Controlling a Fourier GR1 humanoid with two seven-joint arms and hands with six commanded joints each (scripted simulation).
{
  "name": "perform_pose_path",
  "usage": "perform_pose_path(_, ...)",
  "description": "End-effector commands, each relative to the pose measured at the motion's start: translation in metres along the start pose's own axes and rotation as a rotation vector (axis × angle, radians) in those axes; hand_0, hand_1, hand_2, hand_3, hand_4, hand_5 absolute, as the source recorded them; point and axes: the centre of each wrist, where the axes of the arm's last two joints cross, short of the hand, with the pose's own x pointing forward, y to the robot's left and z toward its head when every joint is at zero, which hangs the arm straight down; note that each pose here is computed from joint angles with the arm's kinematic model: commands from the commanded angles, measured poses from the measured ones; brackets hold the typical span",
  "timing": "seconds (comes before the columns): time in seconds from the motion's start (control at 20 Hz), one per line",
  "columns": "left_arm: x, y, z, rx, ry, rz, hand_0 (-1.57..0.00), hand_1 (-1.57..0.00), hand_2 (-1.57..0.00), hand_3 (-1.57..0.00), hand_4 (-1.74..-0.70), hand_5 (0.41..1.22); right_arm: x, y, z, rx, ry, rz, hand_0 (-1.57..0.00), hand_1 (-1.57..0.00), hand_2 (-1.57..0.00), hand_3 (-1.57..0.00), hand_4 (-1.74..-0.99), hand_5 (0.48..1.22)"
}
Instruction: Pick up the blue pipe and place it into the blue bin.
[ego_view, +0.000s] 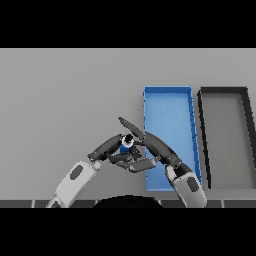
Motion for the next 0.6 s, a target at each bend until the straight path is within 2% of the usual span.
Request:
perform_pose_path(0.0, -0.001, -0.002, 0.001, -0.005, -0.006, 0.005, -1.57, -1.57, -1.57, -1.52, -1.73, 1.221, 0.002, -0.002, -0.002, 0.004, -0.014, 0.006, 0.00, 0.00, 0.00, 0.00, -1.225, 0.515)
perform_pose_path(0.15, 0.001, -0.003, 0.003, -0.011, 0.008, 0.006, -1.57, -1.57, -1.57, -1.50, -1.73, 1.221, 0.005, -0.002, -0.016, 0.043, -0.012, -0.001, 0.00, 0.00, -0.02, 0.00, -1.225, 0.511)
perform_pose_path(0.2, -0.001, 0.001, 0.004, -0.011, 0.027, 0.000, -1.57, -1.57, -1.57, -1.45, -1.72, 1.221, 0.004, -0.004, -0.022, 0.050, -0.005, 0.004, 0.00, -0.01, -0.04, 0.00, -1.231, 0.512)
perform_pose_path(0.25, -0.001, 0.000, 0.006, -0.020, 0.017, 0.022, -1.57, -1.57, -1.57, -1.47, -1.72, 1.221, 0.006, -0.003, -0.029, 0.067, -0.004, 0.005, -0.01, -0.04, -0.07, -0.01, -1.241, 0.516)
perform_pose_path(0.3, -0.002, 0.002, 0.006, -0.023, 0.011, 0.024, -1.57, -1.57, -1.57, -1.40, -1.72, 1.221, 0.005, -0.005, -0.033, 0.082, 0.003, 0.008, -0.05, -0.08, -0.11, -0.04, -1.268, 0.519)
perform_pose_path(0.35, -0.002, 0.004, 0.004, -0.021, -0.014, -0.011, -1.50, -1.39, -1.37, -1.15, -1.63, 1.221, 0.005, -0.004, -0.034, 0.102, -0.001, 0.007, -0.14, -0.17, -0.19, -0.11, -1.308, 0.523)
perform_pose_path(0.45, 0.003, 0.003, 0.003, -0.021, 0.073, -0.139, -0.99, -0.90, -0.87, -0.74, -1.59, 1.221, 0.007, -0.006, -0.040, 0.128, 0.005, 0.015, -0.48, -0.50, -0.50, -0.37, -1.390, 0.538)
perform_pose_path(0.5, 0.005, 0.001, 0.004, -0.010, 0.047, -0.150, -0.88, -0.83, -0.80, -0.67, -1.61, 1.221, 0.006, -0.005, -0.042, 0.146, 0.015, 0.011, -0.70, -0.71, -0.71, -0.56, -1.453, 0.551)
perform_pose_path(0.55, 0.005, -0.002, 0.002, -0.012, 0.037, -0.140, -0.89, -0.87, -0.85, -0.66, -1.64, 1.221, 0.008, -0.003, -0.045, 0.159, 0.004, 0.002, -0.87, -0.89, -0.89, -0.70, -1.503, 0.573)
